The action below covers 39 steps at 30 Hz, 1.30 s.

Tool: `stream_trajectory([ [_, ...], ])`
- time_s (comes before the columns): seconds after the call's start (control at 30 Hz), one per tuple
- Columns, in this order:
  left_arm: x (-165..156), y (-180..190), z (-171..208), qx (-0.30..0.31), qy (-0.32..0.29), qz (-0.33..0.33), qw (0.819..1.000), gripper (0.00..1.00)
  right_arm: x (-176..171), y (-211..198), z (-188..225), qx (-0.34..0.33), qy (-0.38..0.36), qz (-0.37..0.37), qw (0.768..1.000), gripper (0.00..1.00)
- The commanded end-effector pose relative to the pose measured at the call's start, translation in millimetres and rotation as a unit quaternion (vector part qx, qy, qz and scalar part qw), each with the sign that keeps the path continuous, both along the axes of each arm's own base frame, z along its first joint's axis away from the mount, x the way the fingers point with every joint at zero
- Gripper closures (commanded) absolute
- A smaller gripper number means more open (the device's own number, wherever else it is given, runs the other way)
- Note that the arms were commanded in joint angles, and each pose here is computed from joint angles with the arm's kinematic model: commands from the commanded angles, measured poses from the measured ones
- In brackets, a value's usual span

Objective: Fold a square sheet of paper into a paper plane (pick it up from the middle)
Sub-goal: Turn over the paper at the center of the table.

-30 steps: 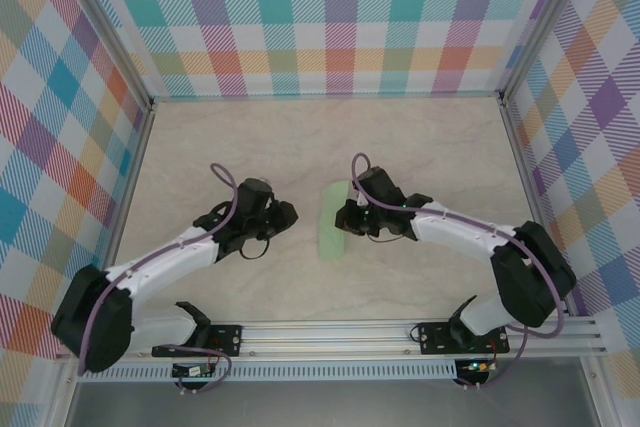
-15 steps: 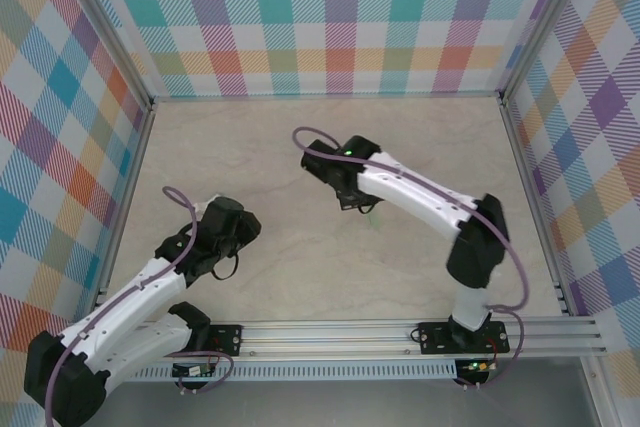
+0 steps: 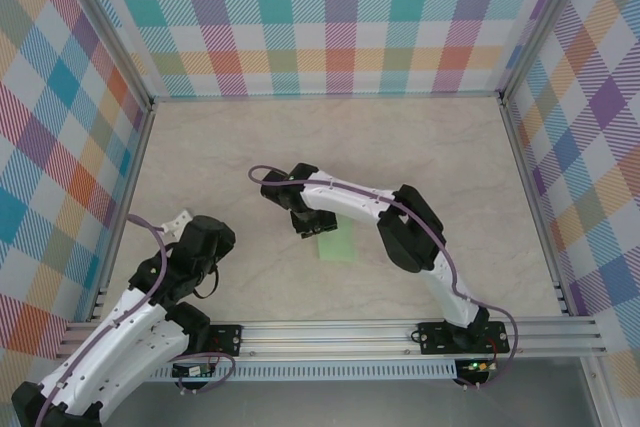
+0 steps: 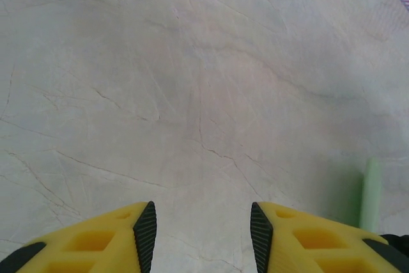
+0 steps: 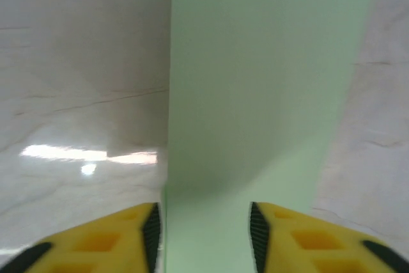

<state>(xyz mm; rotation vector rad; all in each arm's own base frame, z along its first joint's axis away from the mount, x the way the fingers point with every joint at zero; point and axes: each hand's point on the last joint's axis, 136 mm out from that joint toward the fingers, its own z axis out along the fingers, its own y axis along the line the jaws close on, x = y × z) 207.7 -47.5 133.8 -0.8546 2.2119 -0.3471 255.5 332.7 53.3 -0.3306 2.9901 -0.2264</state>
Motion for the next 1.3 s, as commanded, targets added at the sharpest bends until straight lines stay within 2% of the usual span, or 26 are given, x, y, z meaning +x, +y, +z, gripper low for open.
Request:
stream_trajectory([
  [0.0, -1, 4, -8, 0.009, 0.014, 0.005, 1.0, 0.54, -4, 41, 34, 0.163, 0.005, 0.006, 0.987, 0.51],
  [0.07, 3, -5, -9, 0.003, 0.014, -0.013, 1.0, 0.54, -5, 36, 43, 0.206, -0.001, 0.002, 0.979, 0.47],
  [0.13, 9, -15, -10, -0.005, 0.017, -0.034, 0.999, 0.51, -7, 29, 49, 0.258, -0.001, -0.01, 0.966, 0.47],
  [0.27, 23, -48, -11, -0.033, 0.026, -0.097, 0.994, 0.49, -11, 9, 36, 0.358, 0.013, -0.055, 0.932, 0.61],
  [0.4, 34, -82, -18, -0.075, 0.042, -0.156, 0.984, 0.49, -12, -3, 15, 0.398, 0.042, -0.096, 0.912, 0.74],
  [0.57, 42, -116, -24, -0.106, 0.069, -0.218, 0.968, 0.49, -17, -10, -17, 0.377, 0.065, -0.143, 0.913, 0.81],
  [0.8, 58, -153, -25, -0.142, 0.083, -0.276, 0.947, 0.51, -26, -15, -47, 0.357, 0.073, -0.193, 0.911, 0.81],
  [0.9, 66, -166, -30, -0.15, 0.098, -0.29, 0.94, 0.57, -28, -13, -46, 0.357, 0.074, -0.184, 0.913, 0.8],
  [1.03, 79, -187, -36, -0.154, 0.119, -0.313, 0.929, 0.66, -23, -17, -20, 0.374, 0.038, -0.171, 0.911, 0.77],
  [1.17, 87, -209, -46, -0.15, 0.142, -0.333, 0.92, 0.72, -20, -63, -9, 0.306, -0.01, -0.215, 0.927, 0.7],
  [1.27, 89, -223, -55, -0.141, 0.16, -0.347, 0.913, 0.74, -19, -82, -9, 0.311, -0.013, -0.233, 0.921, 0.69],
])
